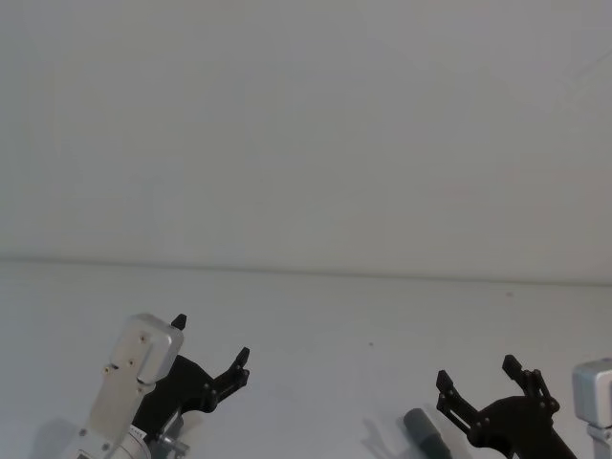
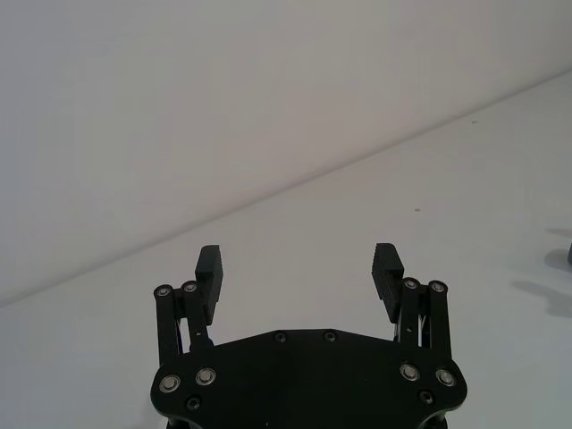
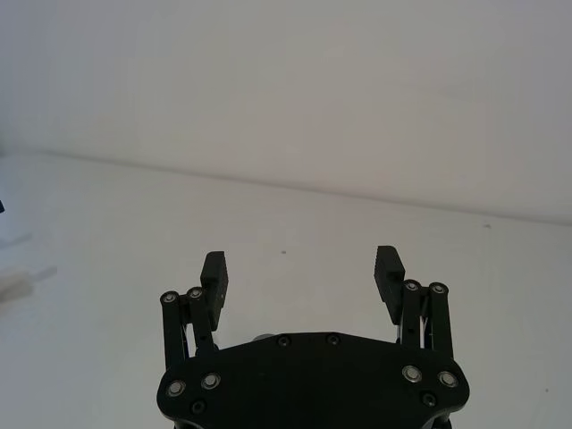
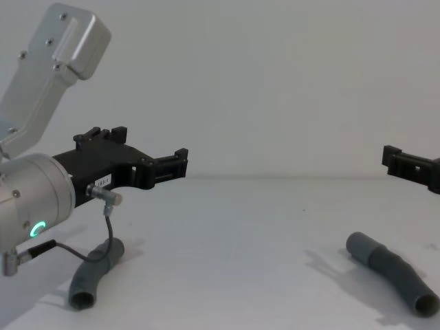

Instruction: Use both hands to pick up one end of the pipe from the table, align the ends, and insert them.

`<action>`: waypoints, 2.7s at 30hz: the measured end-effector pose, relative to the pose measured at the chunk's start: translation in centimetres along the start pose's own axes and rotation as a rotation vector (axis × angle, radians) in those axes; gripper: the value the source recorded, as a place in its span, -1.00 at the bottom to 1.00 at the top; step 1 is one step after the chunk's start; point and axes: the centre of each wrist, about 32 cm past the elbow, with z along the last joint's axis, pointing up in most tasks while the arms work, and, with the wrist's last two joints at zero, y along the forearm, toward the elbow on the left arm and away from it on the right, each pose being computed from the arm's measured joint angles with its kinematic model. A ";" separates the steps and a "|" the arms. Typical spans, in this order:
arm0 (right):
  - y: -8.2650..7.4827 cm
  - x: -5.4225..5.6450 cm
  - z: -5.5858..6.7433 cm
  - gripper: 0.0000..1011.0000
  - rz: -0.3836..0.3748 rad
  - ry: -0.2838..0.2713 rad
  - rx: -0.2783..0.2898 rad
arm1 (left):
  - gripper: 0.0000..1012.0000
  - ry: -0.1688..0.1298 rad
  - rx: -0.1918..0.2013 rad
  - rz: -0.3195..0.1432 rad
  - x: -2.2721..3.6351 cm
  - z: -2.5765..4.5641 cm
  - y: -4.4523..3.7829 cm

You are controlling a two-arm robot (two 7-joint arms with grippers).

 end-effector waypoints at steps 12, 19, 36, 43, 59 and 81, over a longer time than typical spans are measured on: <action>0.0 0.0 0.0 0.98 0.000 0.000 0.000 | 0.98 0.000 0.000 0.000 0.00 0.00 0.00; 0.0 0.0 0.0 0.98 0.000 0.000 0.000 | 0.98 0.000 0.000 0.000 0.00 0.00 0.00; 0.0 0.0 0.0 0.98 0.000 0.000 0.000 | 0.98 0.000 0.000 0.000 0.00 0.00 0.00; 0.0 0.0 0.0 0.98 0.000 0.000 0.000 | 0.98 0.000 0.000 0.000 0.00 0.00 0.00; 0.0 0.0 0.0 0.98 0.000 0.000 0.000 | 0.98 0.000 0.000 0.000 0.00 0.00 0.00; 0.0 0.0 0.0 0.98 0.000 0.000 0.000 | 0.98 0.000 0.000 0.000 0.00 0.00 0.00</action>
